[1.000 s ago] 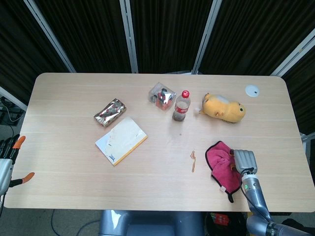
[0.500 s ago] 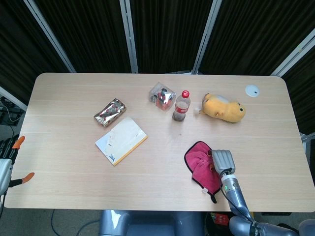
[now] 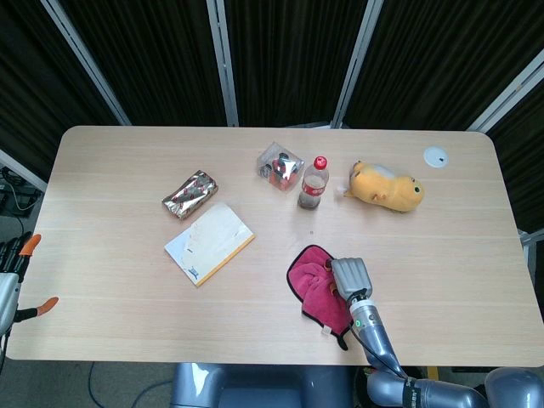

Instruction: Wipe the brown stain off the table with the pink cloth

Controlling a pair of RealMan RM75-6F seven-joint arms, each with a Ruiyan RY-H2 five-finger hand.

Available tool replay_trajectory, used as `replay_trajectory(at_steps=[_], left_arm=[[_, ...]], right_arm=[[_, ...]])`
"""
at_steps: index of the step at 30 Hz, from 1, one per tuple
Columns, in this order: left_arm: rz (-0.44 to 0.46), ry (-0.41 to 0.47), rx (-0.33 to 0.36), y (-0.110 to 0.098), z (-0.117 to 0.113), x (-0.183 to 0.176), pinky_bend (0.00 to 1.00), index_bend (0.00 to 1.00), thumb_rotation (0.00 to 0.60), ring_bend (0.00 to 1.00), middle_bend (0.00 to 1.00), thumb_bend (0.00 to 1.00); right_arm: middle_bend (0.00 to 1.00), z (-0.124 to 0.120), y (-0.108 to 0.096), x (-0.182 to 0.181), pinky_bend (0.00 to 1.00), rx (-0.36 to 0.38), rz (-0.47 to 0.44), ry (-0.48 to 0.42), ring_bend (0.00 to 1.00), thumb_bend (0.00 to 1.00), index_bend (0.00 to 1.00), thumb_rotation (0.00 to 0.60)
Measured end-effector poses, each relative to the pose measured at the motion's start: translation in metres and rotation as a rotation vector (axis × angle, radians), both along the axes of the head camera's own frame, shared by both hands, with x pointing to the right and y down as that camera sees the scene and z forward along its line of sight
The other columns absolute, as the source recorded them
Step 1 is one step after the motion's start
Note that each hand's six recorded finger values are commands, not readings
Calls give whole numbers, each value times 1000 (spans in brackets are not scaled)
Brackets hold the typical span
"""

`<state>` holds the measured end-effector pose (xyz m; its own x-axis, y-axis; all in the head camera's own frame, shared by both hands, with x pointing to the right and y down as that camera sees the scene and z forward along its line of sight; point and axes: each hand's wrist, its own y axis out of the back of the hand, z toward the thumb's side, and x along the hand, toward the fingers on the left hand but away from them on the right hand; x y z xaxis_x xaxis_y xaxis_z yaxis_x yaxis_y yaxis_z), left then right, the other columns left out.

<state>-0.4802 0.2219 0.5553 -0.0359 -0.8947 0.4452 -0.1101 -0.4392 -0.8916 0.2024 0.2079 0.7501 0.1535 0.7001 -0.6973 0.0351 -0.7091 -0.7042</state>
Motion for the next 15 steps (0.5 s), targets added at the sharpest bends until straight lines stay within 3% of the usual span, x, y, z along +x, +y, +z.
replay_trajectory(at_steps=[6, 15], left_arm=[[-4, 4, -2, 0, -1, -1, 0, 0, 600, 0, 0, 0], [-4, 16, -15, 2, -2, 1, 0, 0, 600, 0, 0, 0]], right_arm=[[595, 1, 1, -12, 749, 7, -27, 7, 520, 547, 737, 600], [595, 1, -11, 25, 749, 26, 27, 86, 520, 547, 737, 600]])
